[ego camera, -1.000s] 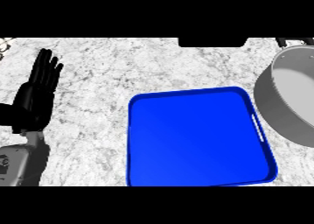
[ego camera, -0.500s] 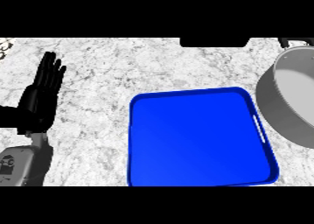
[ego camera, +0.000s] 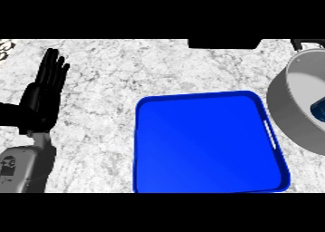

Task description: Pick the can from the tray and place it in the pot

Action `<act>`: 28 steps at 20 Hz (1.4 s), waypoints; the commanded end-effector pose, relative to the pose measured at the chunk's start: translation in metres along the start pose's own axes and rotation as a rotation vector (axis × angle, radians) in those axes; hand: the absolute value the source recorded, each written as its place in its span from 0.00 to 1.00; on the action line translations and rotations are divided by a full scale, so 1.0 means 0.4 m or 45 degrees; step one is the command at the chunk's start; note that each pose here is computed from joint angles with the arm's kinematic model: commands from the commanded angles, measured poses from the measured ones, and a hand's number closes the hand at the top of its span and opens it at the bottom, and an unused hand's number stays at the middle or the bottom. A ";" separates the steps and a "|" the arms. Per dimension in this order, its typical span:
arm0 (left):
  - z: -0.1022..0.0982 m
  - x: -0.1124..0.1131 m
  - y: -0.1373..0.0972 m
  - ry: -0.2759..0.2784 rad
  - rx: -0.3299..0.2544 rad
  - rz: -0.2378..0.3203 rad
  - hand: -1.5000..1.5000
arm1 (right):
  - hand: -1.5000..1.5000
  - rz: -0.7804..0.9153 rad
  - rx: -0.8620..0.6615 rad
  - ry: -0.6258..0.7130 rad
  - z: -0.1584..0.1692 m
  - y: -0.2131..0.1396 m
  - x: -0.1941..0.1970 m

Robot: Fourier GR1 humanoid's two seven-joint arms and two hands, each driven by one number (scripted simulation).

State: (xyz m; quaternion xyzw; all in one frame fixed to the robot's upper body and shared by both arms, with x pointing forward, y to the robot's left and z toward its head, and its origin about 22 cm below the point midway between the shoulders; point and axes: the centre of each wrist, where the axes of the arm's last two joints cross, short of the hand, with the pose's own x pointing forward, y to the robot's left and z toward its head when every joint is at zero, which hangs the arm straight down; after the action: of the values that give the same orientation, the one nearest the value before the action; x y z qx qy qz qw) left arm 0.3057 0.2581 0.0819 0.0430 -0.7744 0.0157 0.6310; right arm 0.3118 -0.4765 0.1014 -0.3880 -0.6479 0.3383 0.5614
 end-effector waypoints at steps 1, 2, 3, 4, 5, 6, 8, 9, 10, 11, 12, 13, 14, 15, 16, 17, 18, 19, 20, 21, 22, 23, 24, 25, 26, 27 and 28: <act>0.003 0.027 0.033 -0.004 -0.015 0.008 0.50 | 0.00 -0.125 0.141 0.024 -0.010 0.080 -0.034; -0.008 0.022 0.035 -0.007 -0.010 0.008 0.50 | 0.00 -0.111 0.177 -0.059 -0.040 0.065 -0.009; 0.001 -0.003 0.026 0.015 0.013 0.021 0.50 | 0.00 -0.107 0.185 -0.103 -0.040 0.039 -0.017; -0.015 -0.016 0.059 0.007 -0.003 0.022 0.50 | 0.00 -0.140 0.178 -0.112 -0.023 0.076 -0.041; -0.025 0.011 0.024 0.005 -0.002 -0.001 0.50 | 0.00 -0.154 0.159 -0.154 -0.037 0.062 -0.040; -0.007 0.013 0.029 0.011 -0.001 0.004 0.50 | 0.00 -0.185 0.116 -0.197 -0.043 0.050 -0.020; 0.000 -0.023 0.031 0.022 0.007 0.023 0.50 | 0.00 -0.304 0.070 -0.259 -0.058 0.063 -0.001; 0.005 -0.001 0.042 0.018 0.002 -0.002 0.50 | 0.00 -0.384 0.022 -0.251 -0.072 0.071 0.017; -0.010 0.004 0.015 0.015 0.001 -0.013 0.50 | 0.00 -0.464 0.000 -0.250 -0.044 0.067 -0.017; -0.007 0.010 0.025 0.009 0.028 0.021 0.50 | 0.00 -0.512 -0.005 -0.254 -0.078 0.061 0.013; 0.021 0.001 0.011 0.013 0.000 0.003 0.50 | 0.00 -0.563 -0.035 -0.204 -0.030 0.039 -0.045; 0.005 0.007 0.012 0.011 0.023 0.000 0.50 | 0.00 -0.608 -0.024 -0.179 -0.061 0.007 -0.016; 0.018 -0.005 0.067 0.015 0.001 0.001 0.50 | 0.00 -0.657 -0.092 -0.131 -0.011 0.001 -0.073; 0.022 0.007 0.028 0.011 -0.006 0.017 0.50 | 0.00 -0.706 -0.066 -0.093 -0.079 -0.004 -0.015; 0.036 -0.019 0.041 0.018 0.014 0.010 0.50 | 0.00 -0.753 -0.105 -0.086 -0.059 0.002 -0.038; 0.002 0.011 0.021 0.018 0.010 0.017 0.50 | 0.00 -0.834 -0.148 -0.065 -0.056 0.000 -0.048; 0.015 0.008 0.055 0.015 -0.023 0.001 0.50 | 0.00 -0.840 -0.120 -0.048 -0.039 -0.044 -0.069; 0.028 -0.047 0.005 0.011 0.023 0.004 0.50 | 0.00 -0.868 -0.159 -0.059 -0.030 -0.082 -0.080; -0.019 0.027 0.027 0.031 0.019 0.013 0.50 | 0.00 -0.882 -0.175 -0.059 0.003 -0.108 -0.108; 0.005 -0.008 -0.013 0.008 0.019 0.015 0.50 | 0.00 -0.904 -0.190 -0.049 -0.048 -0.098 -0.070; 0.002 -0.004 -0.004 -0.003 0.005 0.019 0.50 | 0.00 -0.932 -0.232 -0.040 0.003 -0.131 -0.114; 0.013 -0.002 0.031 0.009 -0.003 -0.016 0.50 | 0.00 -0.919 -0.279 -0.079 0.032 -0.156 -0.136; 0.040 -0.019 0.002 0.005 -0.006 0.004 0.50 | 0.00 -0.934 -0.291 -0.044 0.041 -0.170 -0.145; -0.002 0.004 -0.003 -0.003 -0.006 0.004 0.50 | 0.00 -0.985 -0.308 -0.067 0.040 -0.130 -0.149; 0.004 -0.017 0.017 -0.007 0.010 0.005 0.50 | 0.00 -0.994 -0.324 -0.024 0.033 -0.111 -0.147; -0.012 -0.029 0.019 -0.007 0.009 0.002 0.50 | 0.00 -1.034 -0.348 -0.058 0.043 -0.176 -0.151; 0.007 0.009 0.009 -0.003 -0.006 0.008 0.50 | 0.00 -0.999 -0.357 -0.051 0.075 -0.159 -0.174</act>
State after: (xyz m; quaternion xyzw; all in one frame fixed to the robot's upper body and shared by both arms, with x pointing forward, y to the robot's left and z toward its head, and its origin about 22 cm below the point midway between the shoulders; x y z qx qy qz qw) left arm 0.3040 0.2630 0.0786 0.0421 -0.7743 0.0176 0.6311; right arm 0.2976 -0.5511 0.1211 -0.1861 -0.7830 0.0410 0.5921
